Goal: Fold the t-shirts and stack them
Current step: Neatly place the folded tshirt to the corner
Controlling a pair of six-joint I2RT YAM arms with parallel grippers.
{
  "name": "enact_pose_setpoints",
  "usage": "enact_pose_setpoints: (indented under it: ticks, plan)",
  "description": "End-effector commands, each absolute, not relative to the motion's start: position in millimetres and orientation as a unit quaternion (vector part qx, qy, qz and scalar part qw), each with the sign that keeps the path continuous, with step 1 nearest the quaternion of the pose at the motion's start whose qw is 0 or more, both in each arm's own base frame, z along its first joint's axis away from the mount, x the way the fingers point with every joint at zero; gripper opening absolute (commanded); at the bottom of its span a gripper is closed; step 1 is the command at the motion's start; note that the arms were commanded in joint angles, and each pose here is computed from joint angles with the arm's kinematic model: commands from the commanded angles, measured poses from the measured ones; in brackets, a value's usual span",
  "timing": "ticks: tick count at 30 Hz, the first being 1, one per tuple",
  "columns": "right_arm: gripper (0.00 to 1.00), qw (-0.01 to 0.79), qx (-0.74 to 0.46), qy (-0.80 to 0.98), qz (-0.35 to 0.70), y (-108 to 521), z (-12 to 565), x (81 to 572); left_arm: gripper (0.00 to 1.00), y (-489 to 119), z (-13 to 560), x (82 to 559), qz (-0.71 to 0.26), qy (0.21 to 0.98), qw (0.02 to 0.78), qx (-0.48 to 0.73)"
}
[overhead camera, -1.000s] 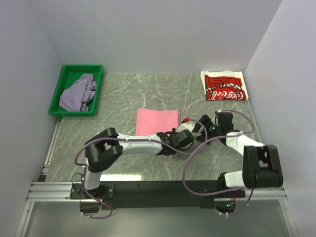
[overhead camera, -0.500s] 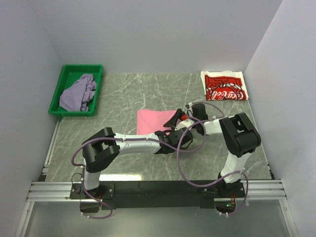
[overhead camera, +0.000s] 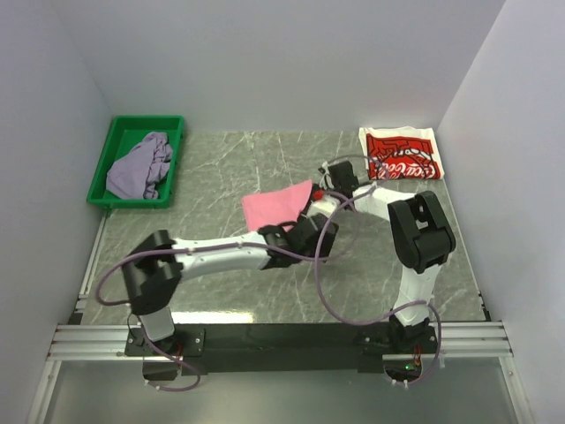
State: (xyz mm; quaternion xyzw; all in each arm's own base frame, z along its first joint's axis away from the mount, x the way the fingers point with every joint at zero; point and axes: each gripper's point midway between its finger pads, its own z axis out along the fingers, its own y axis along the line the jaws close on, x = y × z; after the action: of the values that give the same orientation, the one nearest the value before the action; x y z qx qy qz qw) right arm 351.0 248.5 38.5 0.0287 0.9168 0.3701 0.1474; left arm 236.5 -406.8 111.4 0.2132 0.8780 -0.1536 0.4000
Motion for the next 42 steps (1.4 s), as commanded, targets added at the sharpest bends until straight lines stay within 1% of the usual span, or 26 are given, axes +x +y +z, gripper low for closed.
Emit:
enact_pose_setpoints:
  ticks: [1,2,3,4,5,6,7,8,9,10,11,12,13,14,15,16,18,19,22,23,30,33,34,39,40,42]
  plan:
    - [0.00,0.188,-0.027,0.946,0.261,213,43,374,0.63,-389,171,252,-0.214,0.868,0.423,0.148]
    - [0.00,0.196,-0.041,0.949,0.244,206,44,380,0.67,-380,171,255,-0.217,0.872,0.415,0.140]
    - [0.00,0.188,-0.037,0.955,0.227,194,43,383,0.70,-363,172,269,-0.212,0.878,0.413,0.118]
    - [0.00,0.205,-0.043,0.953,0.218,190,54,397,0.76,-350,187,274,-0.222,0.873,0.421,0.105]
    - [0.00,0.216,-0.049,0.957,0.188,176,55,407,0.79,-336,185,278,-0.221,0.876,0.417,0.097]
    - [0.00,0.207,-0.045,0.962,0.170,163,51,410,0.83,-312,187,294,-0.214,0.880,0.417,0.075]
    - [0.00,0.229,-0.049,0.959,0.161,158,65,428,0.87,-294,201,300,-0.217,0.875,0.429,0.062]
    - [0.00,0.229,-0.056,0.962,0.136,146,59,436,0.89,-275,199,307,-0.200,0.877,0.432,0.057]
    - [0.00,0.222,-0.050,0.967,0.116,132,59,440,0.93,-240,202,327,-0.165,0.877,0.451,0.020]
    - [0.00,0.244,-0.051,0.963,0.107,126,74,459,0.99,-214,210,333,-0.140,0.873,0.468,0.000]
    - [0.00,0.237,-0.058,0.966,0.090,118,66,466,0.99,-191,206,339,-0.108,0.874,0.474,-0.012]
    - [0.00,0.234,-0.050,0.969,0.058,103,67,472,0.99,-153,208,353,-0.074,0.871,0.483,-0.054]
    - [0.00,0.258,-0.045,0.964,0.049,94,84,491,0.99,-131,211,353,-0.059,0.870,0.484,-0.075]
    - [0.00,0.263,-0.047,0.963,0.036,85,87,499,0.99,-115,211,356,-0.050,0.869,0.483,-0.093]
    - [0.00,0.253,-0.043,0.966,0.019,75,81,504,0.99,-84,211,363,-0.033,0.863,0.486,-0.133]
    - [0.00,0.278,-0.041,0.960,0.014,71,98,521,0.99,-69,215,362,-0.027,0.856,0.494,-0.152]
    - [0.00,0.287,-0.036,0.957,-0.020,49,100,535,0.99,-39,201,361,-0.003,0.843,0.500,-0.197]
    - [0.00,0.307,-0.028,0.950,-0.041,38,113,547,0.99,-30,186,356,0.011,0.844,0.494,-0.210]
    - [0.00,0.341,-0.020,0.937,-0.077,14,130,566,0.99,-23,168,357,0.035,0.858,0.465,-0.217]
    - [0.00,0.350,-0.021,0.932,-0.090,5,135,570,0.99,-23,167,359,0.037,0.857,0.466,-0.217]
    - [0.00,0.409,-0.020,0.903,-0.131,-22,165,597,0.99,-24,144,363,0.050,0.873,0.435,-0.214]
    - [0.00,0.419,-0.020,0.899,-0.126,-28,172,605,0.99,-25,138,363,0.052,0.877,0.428,-0.211]
    - [0.00,0.430,-0.020,0.894,-0.124,-28,183,610,0.99,-25,134,363,0.053,0.880,0.423,-0.210]
    - [0.00,0.443,-0.025,0.892,-0.082,-24,189,616,0.99,-26,131,364,0.055,0.882,0.419,-0.207]
    - [0.00,0.443,-0.013,0.892,-0.085,-41,190,615,0.99,-26,130,364,0.056,0.883,0.418,-0.207]
    - [0.00,0.438,-0.011,0.895,-0.082,-45,188,614,1.00,-26,128,364,0.056,0.884,0.416,-0.206]
